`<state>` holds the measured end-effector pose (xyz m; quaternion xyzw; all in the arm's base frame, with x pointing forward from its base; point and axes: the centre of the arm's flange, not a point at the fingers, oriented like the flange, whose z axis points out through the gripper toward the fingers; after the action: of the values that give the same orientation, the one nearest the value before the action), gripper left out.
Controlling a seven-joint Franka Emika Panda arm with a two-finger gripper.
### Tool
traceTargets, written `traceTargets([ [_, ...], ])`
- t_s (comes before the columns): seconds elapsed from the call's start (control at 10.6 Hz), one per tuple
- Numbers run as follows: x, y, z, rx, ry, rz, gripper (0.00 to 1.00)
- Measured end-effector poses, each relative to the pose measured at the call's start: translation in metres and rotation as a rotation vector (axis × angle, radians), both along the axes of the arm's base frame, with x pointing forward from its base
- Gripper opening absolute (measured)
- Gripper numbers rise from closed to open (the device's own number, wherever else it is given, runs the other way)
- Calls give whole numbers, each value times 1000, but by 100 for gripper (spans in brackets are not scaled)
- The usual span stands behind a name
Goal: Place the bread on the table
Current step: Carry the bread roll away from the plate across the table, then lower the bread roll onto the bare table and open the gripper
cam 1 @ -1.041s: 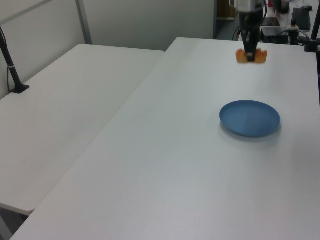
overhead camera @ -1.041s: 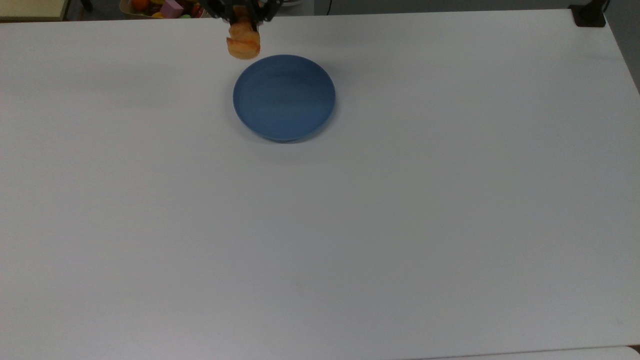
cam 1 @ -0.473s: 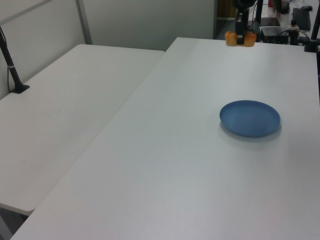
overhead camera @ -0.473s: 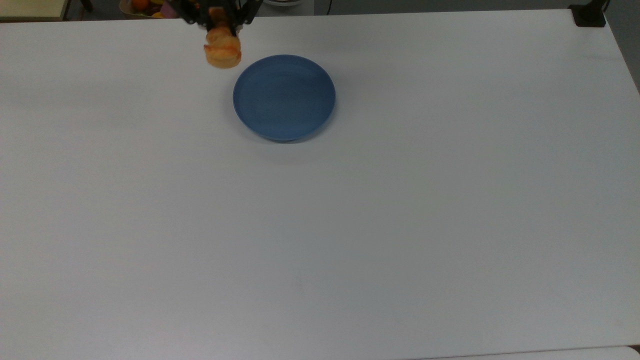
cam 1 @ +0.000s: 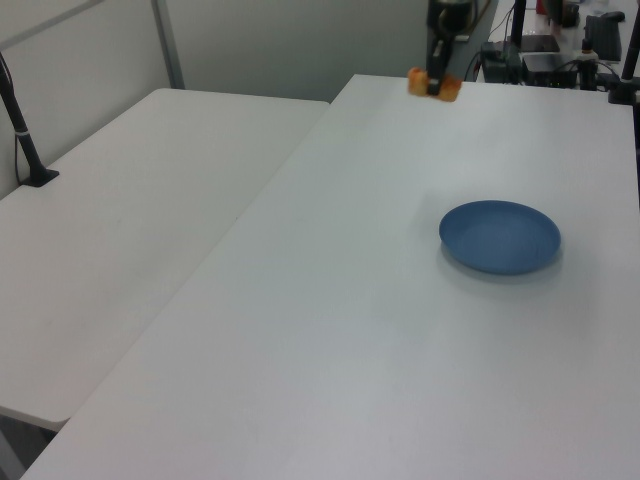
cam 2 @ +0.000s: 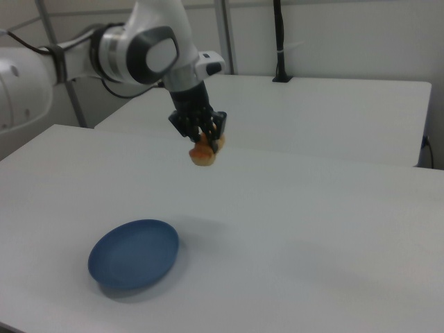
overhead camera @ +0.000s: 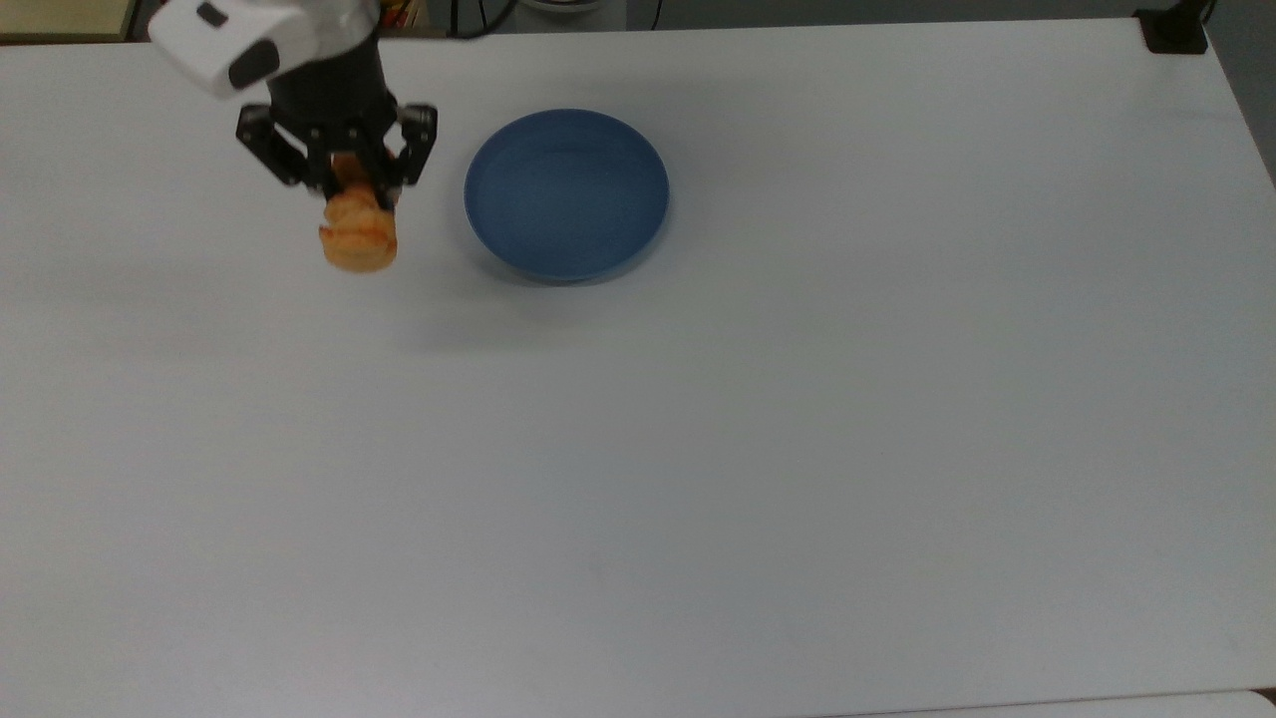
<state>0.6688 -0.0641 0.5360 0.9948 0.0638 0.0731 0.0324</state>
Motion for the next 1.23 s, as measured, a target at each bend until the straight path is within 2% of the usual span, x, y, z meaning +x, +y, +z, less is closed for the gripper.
traceTargets([
  [0.28,44,-2,-56,-6,-136,12,36],
  [0.57,75,-6,-121,-9,-242,18,36],
  [1.04,97,-4,-193,-1,-356,7,36],
  [1.23,99,-3,-209,3,-360,1,38],
])
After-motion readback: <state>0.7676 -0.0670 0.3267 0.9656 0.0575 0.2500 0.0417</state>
